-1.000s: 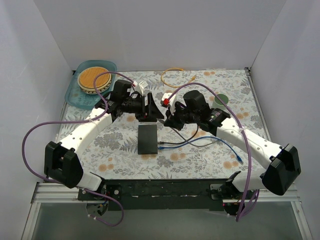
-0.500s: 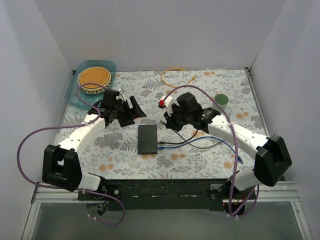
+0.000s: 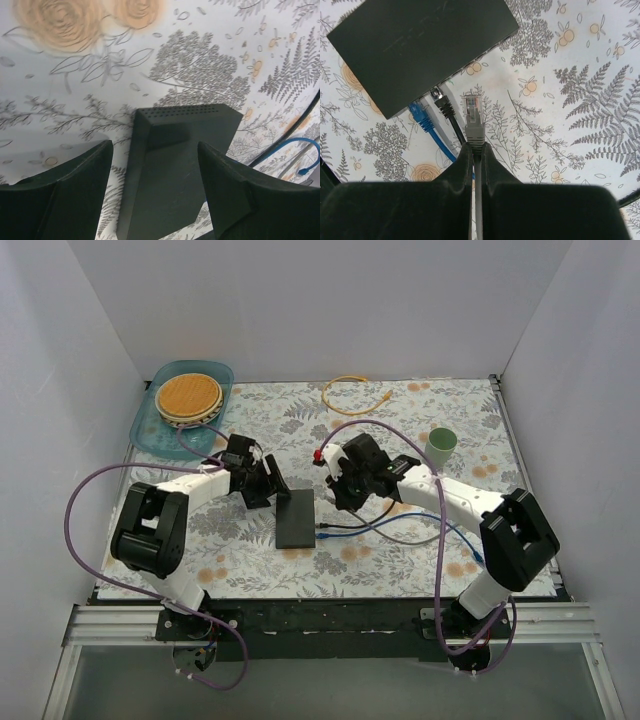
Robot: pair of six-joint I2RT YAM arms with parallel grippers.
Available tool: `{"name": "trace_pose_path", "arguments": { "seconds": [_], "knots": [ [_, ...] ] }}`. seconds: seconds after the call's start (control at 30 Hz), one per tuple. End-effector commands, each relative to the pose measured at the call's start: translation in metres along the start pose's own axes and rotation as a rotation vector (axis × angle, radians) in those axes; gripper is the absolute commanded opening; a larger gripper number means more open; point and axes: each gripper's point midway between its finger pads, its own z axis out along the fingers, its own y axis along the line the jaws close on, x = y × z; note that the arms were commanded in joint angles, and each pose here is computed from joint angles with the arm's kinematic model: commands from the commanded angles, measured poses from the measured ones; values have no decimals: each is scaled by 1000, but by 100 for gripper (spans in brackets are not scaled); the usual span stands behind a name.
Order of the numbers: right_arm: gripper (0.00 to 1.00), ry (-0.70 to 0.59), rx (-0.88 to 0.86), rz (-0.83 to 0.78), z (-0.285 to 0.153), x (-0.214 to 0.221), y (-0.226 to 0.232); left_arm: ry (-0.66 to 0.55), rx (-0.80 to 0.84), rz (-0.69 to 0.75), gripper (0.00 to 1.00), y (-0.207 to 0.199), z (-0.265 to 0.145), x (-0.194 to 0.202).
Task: Insert the plug into the switch port
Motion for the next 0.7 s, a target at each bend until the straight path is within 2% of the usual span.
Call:
{"name": "trace_pose_path", "arguments": {
  "seconds": [0.0, 0.33, 0.5, 0.67],
  "knots": [
    [1, 46, 4, 20, 2, 1, -4, -5, 78, 88, 68, -26, 16, -7],
    [1, 149, -6, 48, 12, 26, -4, 18, 207, 170, 68, -73, 29, -16],
    [1, 176, -18, 52, 15, 34, -2, 21, 206, 175, 68, -74, 31, -17],
    [1, 196, -33, 53, 24, 38, -2, 19, 134, 184, 69, -57, 27, -12]
  ]
}}
